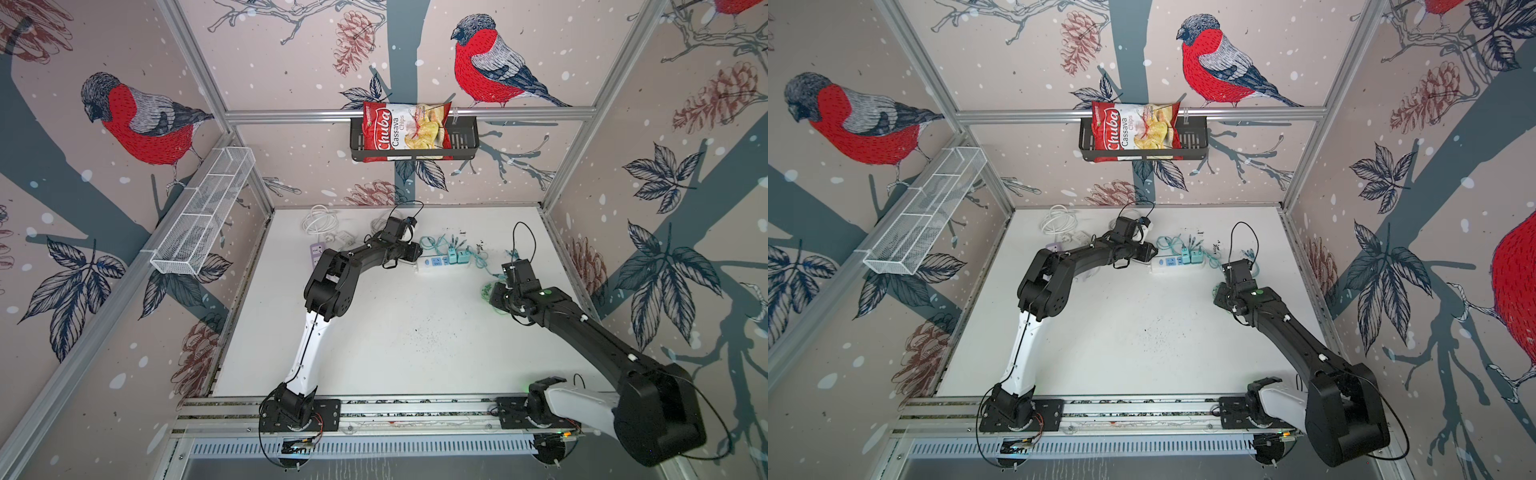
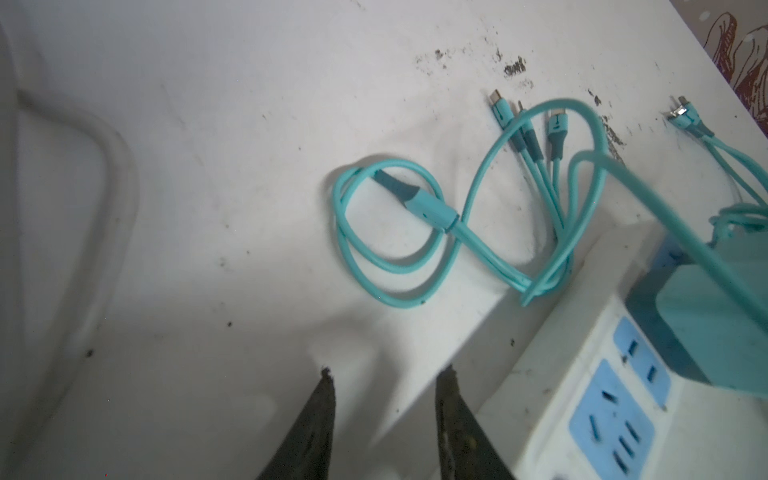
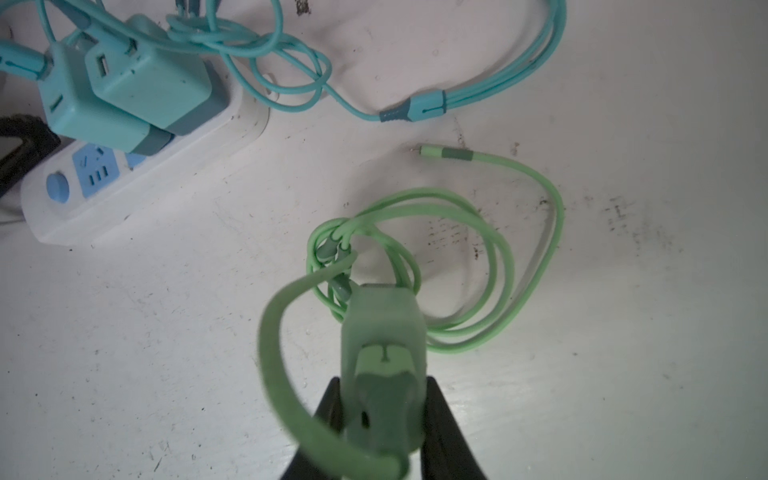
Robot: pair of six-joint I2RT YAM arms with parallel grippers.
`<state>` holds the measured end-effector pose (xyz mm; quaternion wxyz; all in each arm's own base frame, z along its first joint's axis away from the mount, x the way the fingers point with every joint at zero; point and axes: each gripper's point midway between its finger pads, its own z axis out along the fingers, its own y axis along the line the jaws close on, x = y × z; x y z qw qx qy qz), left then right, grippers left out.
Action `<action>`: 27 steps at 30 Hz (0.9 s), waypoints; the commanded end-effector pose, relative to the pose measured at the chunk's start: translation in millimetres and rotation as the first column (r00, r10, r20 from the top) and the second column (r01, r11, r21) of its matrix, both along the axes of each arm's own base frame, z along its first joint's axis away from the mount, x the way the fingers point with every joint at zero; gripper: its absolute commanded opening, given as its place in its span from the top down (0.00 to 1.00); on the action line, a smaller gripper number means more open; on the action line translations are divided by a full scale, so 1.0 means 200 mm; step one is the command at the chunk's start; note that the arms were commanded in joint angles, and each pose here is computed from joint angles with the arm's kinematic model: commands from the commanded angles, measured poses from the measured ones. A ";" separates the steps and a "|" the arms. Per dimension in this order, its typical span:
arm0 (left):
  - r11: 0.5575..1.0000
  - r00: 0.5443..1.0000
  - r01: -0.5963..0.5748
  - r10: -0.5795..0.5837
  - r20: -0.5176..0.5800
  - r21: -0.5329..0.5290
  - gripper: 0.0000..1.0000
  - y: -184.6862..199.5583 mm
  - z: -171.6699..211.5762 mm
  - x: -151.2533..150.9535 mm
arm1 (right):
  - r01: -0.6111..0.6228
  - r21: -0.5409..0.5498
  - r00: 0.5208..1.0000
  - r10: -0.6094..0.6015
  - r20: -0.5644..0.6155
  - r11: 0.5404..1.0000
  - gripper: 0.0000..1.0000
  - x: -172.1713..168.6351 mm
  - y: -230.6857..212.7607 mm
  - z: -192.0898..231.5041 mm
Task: Insert the plug
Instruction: 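Carry the light-green charger with the right gripper over the white strip's free socket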
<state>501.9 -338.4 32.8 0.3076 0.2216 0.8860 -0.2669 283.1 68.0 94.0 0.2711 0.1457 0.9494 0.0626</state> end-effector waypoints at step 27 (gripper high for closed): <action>0.994 0.976 0.109 -0.103 -0.190 0.022 0.65 -0.05 -0.06 -0.75 | -0.051 0.169 0.999 0.052 -0.003 0.984 0.97 0.07 -0.02 0.01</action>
